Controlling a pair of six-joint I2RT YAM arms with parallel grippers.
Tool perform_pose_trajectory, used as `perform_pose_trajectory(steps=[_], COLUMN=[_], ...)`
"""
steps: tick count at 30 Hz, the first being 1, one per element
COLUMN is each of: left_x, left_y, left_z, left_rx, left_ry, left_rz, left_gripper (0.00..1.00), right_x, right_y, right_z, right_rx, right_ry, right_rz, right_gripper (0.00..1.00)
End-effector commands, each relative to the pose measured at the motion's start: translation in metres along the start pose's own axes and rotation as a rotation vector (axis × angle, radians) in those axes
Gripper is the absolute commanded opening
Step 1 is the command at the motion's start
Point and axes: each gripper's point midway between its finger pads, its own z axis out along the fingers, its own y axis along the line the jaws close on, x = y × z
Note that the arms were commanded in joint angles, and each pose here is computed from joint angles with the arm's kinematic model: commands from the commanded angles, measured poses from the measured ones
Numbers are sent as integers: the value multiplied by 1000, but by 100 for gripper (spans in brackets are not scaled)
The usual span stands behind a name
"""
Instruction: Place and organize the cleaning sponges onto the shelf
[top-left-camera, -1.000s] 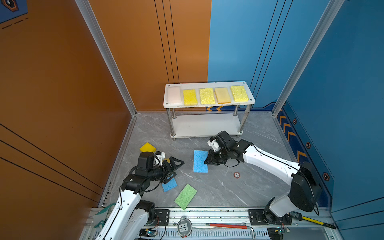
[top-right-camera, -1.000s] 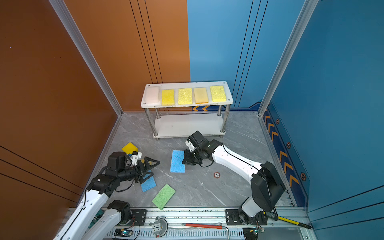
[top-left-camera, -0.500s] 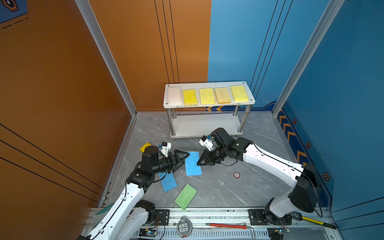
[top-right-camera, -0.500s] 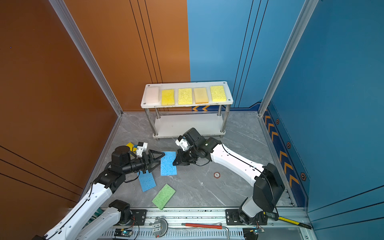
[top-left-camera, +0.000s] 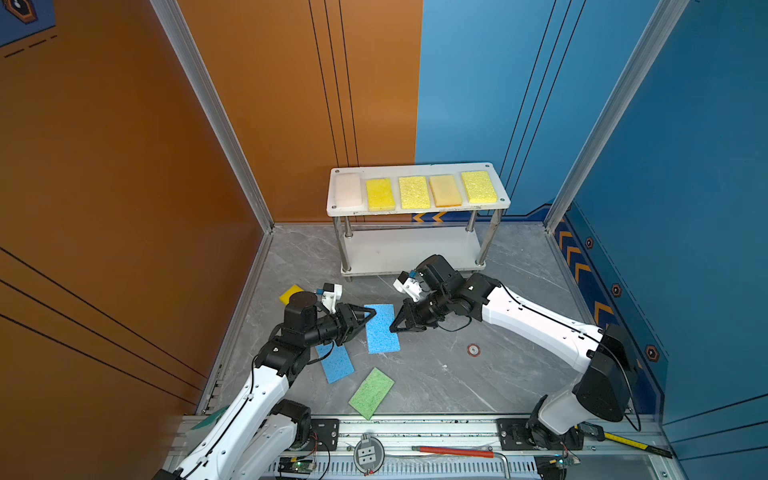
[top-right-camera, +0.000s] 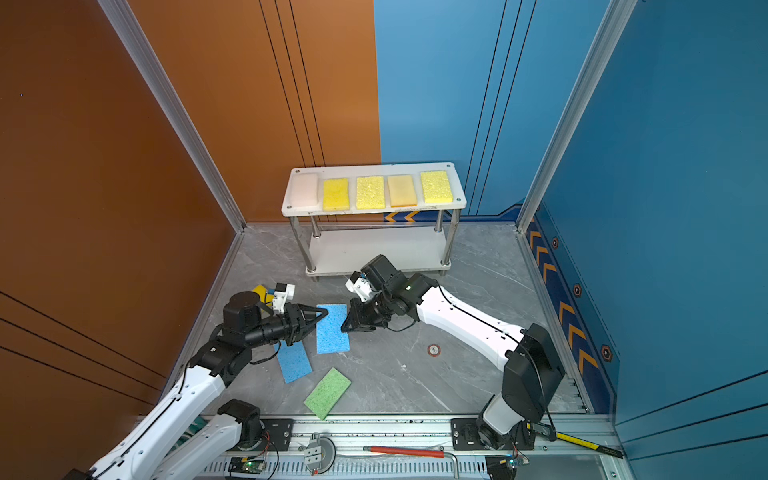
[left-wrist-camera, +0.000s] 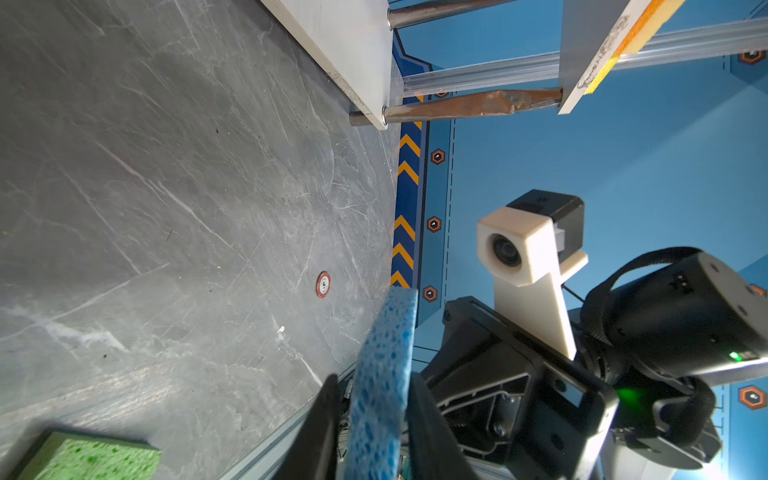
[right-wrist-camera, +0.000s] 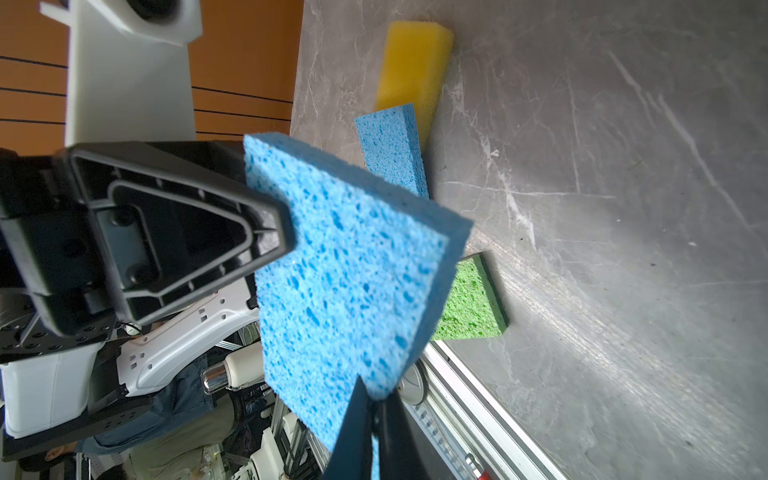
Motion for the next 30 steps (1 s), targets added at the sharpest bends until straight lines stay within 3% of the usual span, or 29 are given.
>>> perform_pose_trajectory(steps=[1, 3, 6, 8, 16, 25, 30], left_x=[-2, -4, -12, -20, -46, -54, -53], left_y=[-3, -4, -8, -16, -51, -73, -74], left_z=[-1, -1, -3, -4, -14, -25, -29], left_rx=[14, 16, 38, 82, 222, 293, 305], left_ry=[-22, -33, -75, -110, -219, -263, -276], left_rz=[34, 37, 30, 8, -30, -36, -40], left_gripper=[20, 19, 18, 17, 13, 13, 13], right_x=[0, -1, -7, -11, -22, -21, -25], right_y=[8, 8, 9, 13, 34, 45, 55], right_z=[-5, -11, -22, -30, -45, -43, -41], right_rx=[-16, -20, -56, -113, -327, -359, -390], right_ry=[6, -11, -62, -109, -230, -239, -239], right_rz=[-8, 1, 35, 68, 147, 133, 126], right_gripper=[11, 24, 52, 61, 63, 63, 57])
